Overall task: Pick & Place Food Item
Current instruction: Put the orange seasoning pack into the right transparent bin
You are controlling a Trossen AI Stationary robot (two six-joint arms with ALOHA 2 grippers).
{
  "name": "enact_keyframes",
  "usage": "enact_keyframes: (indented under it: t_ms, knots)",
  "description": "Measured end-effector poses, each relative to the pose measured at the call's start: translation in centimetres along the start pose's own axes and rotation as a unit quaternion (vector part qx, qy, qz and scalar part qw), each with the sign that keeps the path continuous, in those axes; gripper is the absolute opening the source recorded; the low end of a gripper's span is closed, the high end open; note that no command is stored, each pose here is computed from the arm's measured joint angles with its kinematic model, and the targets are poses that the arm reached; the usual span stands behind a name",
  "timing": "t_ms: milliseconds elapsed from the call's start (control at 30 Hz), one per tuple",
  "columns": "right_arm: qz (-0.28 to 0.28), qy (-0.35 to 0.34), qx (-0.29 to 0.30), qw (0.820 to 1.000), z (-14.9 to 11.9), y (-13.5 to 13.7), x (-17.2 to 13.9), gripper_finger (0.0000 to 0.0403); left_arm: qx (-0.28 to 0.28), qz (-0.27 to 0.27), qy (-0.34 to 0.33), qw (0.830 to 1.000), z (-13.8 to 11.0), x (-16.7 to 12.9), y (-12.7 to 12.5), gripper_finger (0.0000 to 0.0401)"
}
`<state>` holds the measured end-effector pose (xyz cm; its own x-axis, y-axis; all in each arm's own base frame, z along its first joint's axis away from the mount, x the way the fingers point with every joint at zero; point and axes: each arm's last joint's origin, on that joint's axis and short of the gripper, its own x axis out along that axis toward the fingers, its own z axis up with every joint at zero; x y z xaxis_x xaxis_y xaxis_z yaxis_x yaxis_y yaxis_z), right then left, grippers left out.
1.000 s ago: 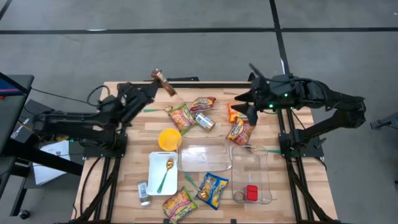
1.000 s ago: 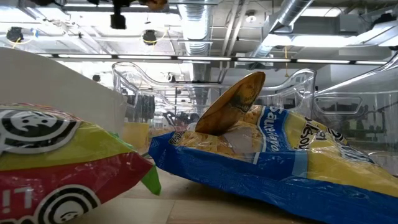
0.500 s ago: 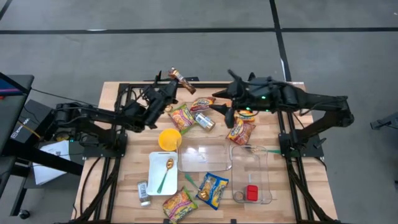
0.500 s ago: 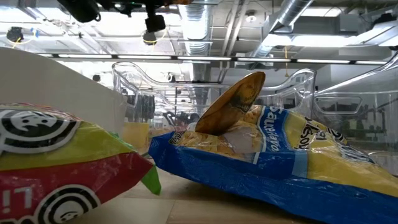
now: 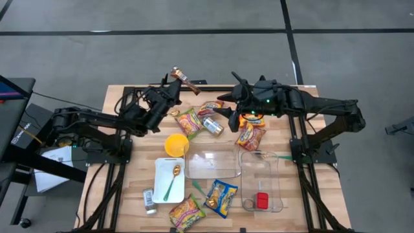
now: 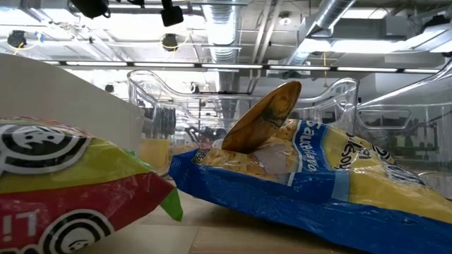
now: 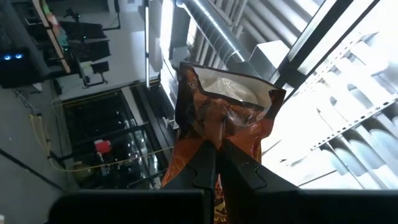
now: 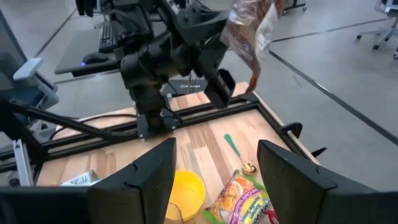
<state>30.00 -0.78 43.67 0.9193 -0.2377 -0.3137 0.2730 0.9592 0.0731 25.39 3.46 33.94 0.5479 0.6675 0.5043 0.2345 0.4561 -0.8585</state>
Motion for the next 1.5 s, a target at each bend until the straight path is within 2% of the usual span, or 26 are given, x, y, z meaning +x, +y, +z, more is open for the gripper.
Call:
enact_keyframes:
  t_ms: [267,500,867,1500]
  knots:
    - [0.005,-0.025,0.006,1.0,0.5,0.1,0.0,0.0219,-0.002,-0.002,0.007,1.0,-0.2,-0.1,-0.1,0.0003]
    - [-0.002,-0.079,0.005,0.997,1.5,-0.4,1.0,0.0219,-0.005,-0.002,0.007,1.0,-0.2,-0.1,-0.1,0.0003]
    - [0.007,-0.086,0.009,0.996,0.7,-0.8,5.1,0.0219,-0.009,-0.009,0.017,1.0,-0.3,-0.3,-0.2,0.0004]
    - [0.0,-0.101,0.014,0.995,1.4,-1.4,5.8,0.0219,-0.012,-0.011,0.018,1.0,-0.4,-0.3,-0.3,0.0005]
